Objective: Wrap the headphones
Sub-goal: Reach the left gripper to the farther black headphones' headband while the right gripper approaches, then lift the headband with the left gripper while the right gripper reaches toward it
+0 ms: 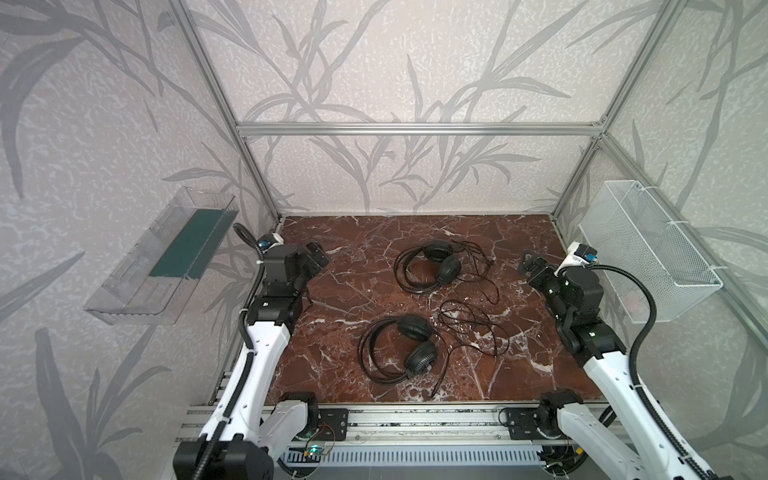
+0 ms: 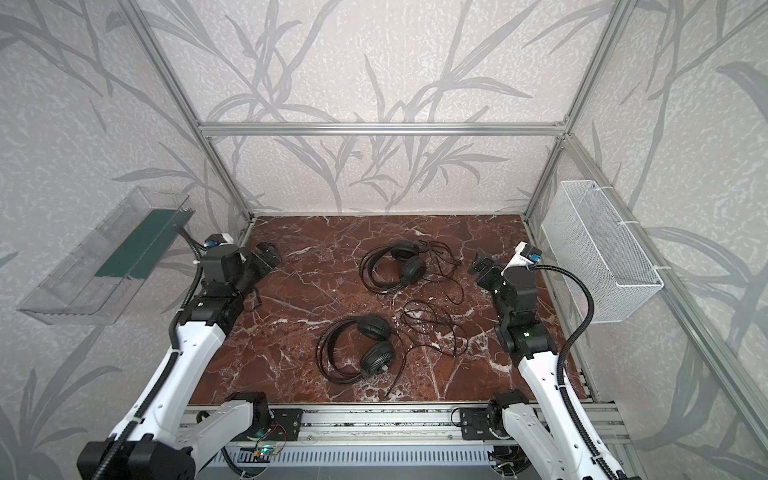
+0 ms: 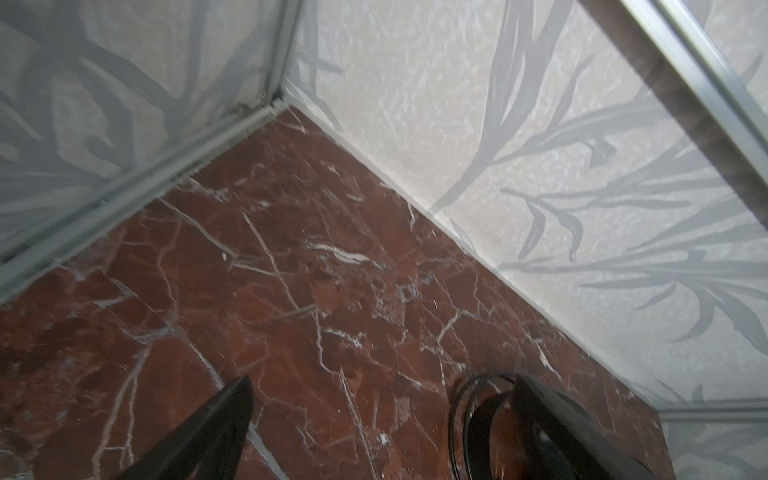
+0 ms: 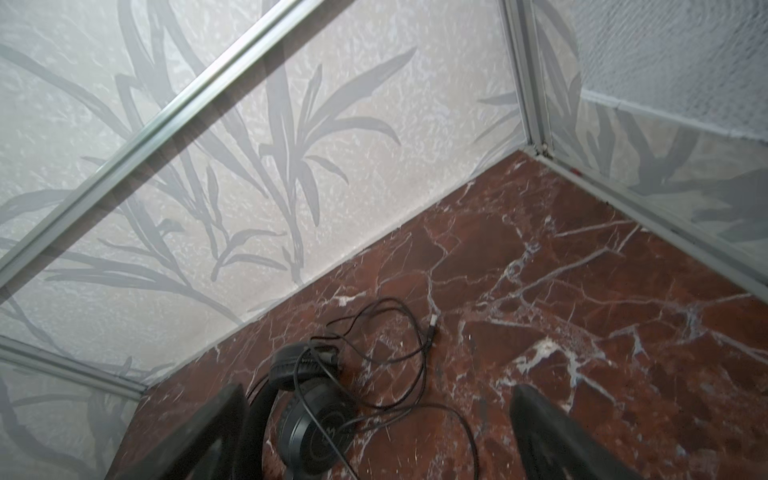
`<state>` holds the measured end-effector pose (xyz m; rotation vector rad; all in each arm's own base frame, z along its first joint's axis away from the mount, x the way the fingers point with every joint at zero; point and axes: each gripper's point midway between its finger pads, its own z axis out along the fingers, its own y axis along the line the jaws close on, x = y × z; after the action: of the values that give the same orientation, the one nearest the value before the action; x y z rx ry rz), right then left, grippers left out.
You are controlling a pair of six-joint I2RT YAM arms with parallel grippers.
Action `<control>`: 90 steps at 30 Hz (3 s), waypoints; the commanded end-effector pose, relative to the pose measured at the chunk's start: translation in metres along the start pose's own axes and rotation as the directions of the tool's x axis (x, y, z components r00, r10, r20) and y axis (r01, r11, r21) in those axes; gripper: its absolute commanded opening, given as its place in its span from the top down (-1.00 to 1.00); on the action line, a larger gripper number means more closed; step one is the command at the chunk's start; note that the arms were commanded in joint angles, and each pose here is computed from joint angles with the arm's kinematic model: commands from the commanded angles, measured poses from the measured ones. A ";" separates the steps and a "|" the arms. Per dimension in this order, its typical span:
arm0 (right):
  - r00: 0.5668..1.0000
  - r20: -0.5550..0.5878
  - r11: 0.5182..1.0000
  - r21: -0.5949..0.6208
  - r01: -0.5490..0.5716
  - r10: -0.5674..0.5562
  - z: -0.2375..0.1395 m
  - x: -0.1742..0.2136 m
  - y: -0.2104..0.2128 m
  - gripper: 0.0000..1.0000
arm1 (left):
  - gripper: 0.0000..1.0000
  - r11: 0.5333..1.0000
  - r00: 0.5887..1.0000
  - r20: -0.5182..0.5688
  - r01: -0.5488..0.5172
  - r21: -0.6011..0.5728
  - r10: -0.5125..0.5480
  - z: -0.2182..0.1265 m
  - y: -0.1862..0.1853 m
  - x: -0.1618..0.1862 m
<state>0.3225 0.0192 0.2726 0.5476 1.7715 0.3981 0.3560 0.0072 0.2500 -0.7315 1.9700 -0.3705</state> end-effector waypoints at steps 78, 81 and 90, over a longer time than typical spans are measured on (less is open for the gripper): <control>0.949 -0.276 0.938 -0.344 0.049 -0.151 -0.034 0.085 0.070 -0.98 | 0.06 0.781 0.509 -0.753 -0.625 0.010 0.417 0.214 -0.098 0.267; 0.949 -0.277 0.938 -0.342 0.050 -0.151 -0.034 0.085 0.070 -0.98 | 0.13 0.755 0.483 -0.775 -0.656 -0.011 0.408 0.211 -0.088 0.269; 0.949 -0.277 0.939 -0.340 0.051 -0.152 -0.034 0.085 0.070 -0.98 | 0.45 0.711 0.418 -0.826 -0.702 -0.031 0.377 0.206 -0.065 0.279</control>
<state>0.2831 0.1215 0.2416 0.1840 1.9830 0.7072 0.4853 -0.2318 0.0215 -0.0480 2.9194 0.0203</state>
